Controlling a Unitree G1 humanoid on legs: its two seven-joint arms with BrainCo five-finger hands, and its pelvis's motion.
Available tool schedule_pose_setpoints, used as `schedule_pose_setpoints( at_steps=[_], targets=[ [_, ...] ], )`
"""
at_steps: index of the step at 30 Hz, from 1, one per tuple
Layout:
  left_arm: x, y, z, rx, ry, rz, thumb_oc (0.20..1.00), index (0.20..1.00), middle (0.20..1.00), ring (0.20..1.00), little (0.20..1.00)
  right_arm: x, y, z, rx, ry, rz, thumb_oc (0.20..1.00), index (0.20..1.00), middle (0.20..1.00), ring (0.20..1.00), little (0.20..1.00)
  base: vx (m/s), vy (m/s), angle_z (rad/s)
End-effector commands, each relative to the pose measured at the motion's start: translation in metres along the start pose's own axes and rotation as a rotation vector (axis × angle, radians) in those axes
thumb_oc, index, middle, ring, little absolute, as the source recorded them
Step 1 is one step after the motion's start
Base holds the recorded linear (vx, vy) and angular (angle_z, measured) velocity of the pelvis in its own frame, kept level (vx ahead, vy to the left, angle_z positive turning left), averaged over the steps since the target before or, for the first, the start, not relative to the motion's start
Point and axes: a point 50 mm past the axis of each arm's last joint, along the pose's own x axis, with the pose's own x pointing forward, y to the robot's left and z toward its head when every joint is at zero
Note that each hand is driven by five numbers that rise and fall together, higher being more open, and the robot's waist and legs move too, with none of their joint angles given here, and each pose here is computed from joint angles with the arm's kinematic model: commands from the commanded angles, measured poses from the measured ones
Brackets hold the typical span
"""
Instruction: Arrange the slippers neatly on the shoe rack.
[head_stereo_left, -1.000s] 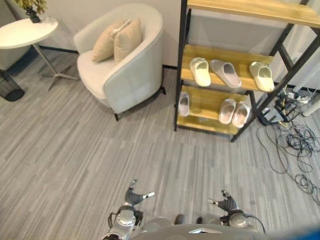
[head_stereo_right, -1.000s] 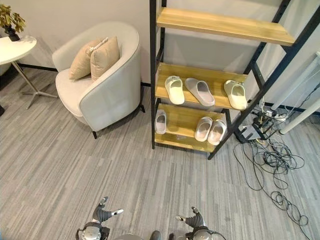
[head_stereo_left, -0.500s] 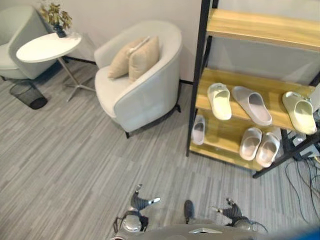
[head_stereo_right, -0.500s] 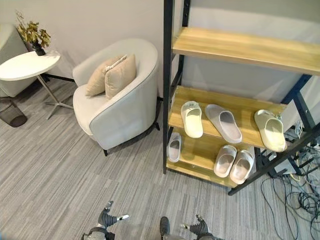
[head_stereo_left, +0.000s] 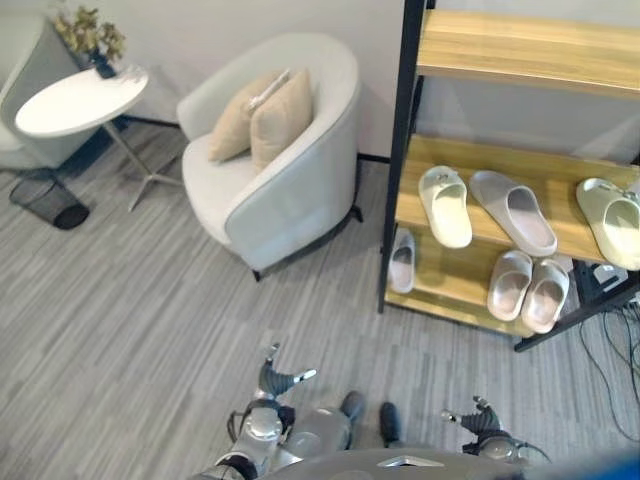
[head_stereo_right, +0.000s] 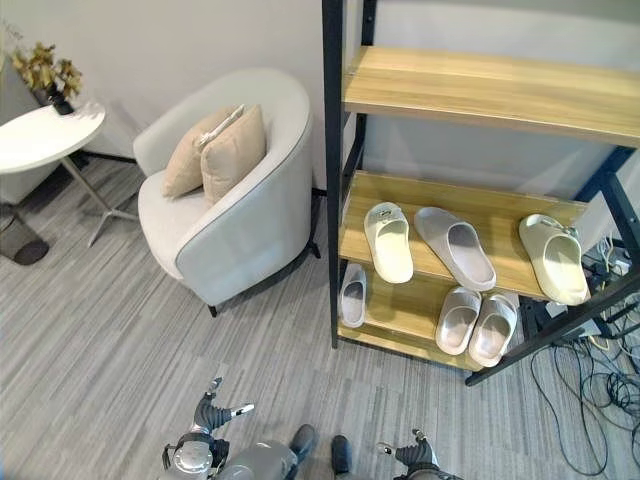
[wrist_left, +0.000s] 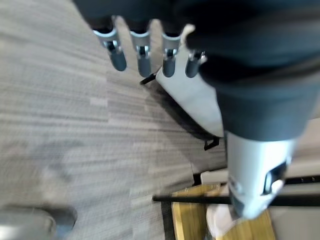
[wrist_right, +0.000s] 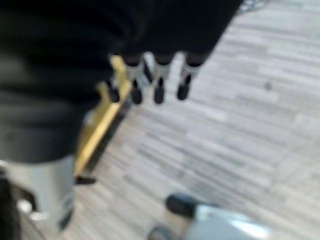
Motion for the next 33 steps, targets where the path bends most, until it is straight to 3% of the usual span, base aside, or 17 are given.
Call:
schedule_pose_setpoints(
  at_steps=[1, 5, 6, 17, 21, 28, 33],
  targets=[
    [-0.007, -0.003, -0.011, 0.049, 0.006, 0.011, 1.0, 1.0, 1.0, 1.0, 1.0, -0.014, 0.01, -0.035, 0.061, 0.093, -0.012, 1.0, 1.0, 1.0, 1.0, 1.0, 0.13, 0.136, -0.28],
    [-0.01, -0.004, -0.018, 0.035, 0.047, 0.007, 1.0, 1.0, 1.0, 1.0, 1.0, -0.02, 0.016, -0.049, 0.101, 0.147, 0.006, 1.0, 1.0, 1.0, 1.0, 1.0, 0.13, 0.128, -0.3],
    [-0.052, -0.041, -0.074, -0.023, 0.475, -0.224, 1.0, 1.0, 1.0, 1.0, 1.0, -0.047, 0.083, -0.058, 0.356, 0.311, 0.382, 1.0, 1.0, 1.0, 1.0, 1.0, 0.09, 0.119, 0.04],
    [-0.051, -0.032, -0.079, 0.024, 0.465, -0.212, 1.0, 1.0, 1.0, 1.0, 1.0, -0.044, 0.066, -0.07, 0.413, 0.346, 0.262, 1.0, 1.0, 1.0, 1.0, 1.0, 0.01, 0.013, 0.0],
    [-0.041, -0.035, -0.065, 0.051, 0.419, -0.228, 1.0, 1.0, 1.0, 1.0, 1.0, -0.034, 0.062, -0.051, 0.375, 0.275, 0.237, 1.0, 1.0, 1.0, 1.0, 1.0, -0.11, -0.005, -0.07],
    [-0.024, -0.022, -0.052, 0.046, 0.396, -0.196, 1.0, 1.0, 1.0, 1.0, 1.0, -0.019, 0.059, -0.005, 0.349, 0.101, 0.221, 1.0, 1.0, 1.0, 1.0, 1.0, -0.05, -0.205, -1.06],
    [-0.019, -0.018, -0.047, 0.04, 0.371, -0.172, 1.0, 1.0, 1.0, 1.0, 1.0, -0.021, 0.052, -0.022, 0.278, 0.14, 0.18, 1.0, 1.0, 1.0, 1.0, 1.0, 0.16, -0.332, -0.45]
  ],
)
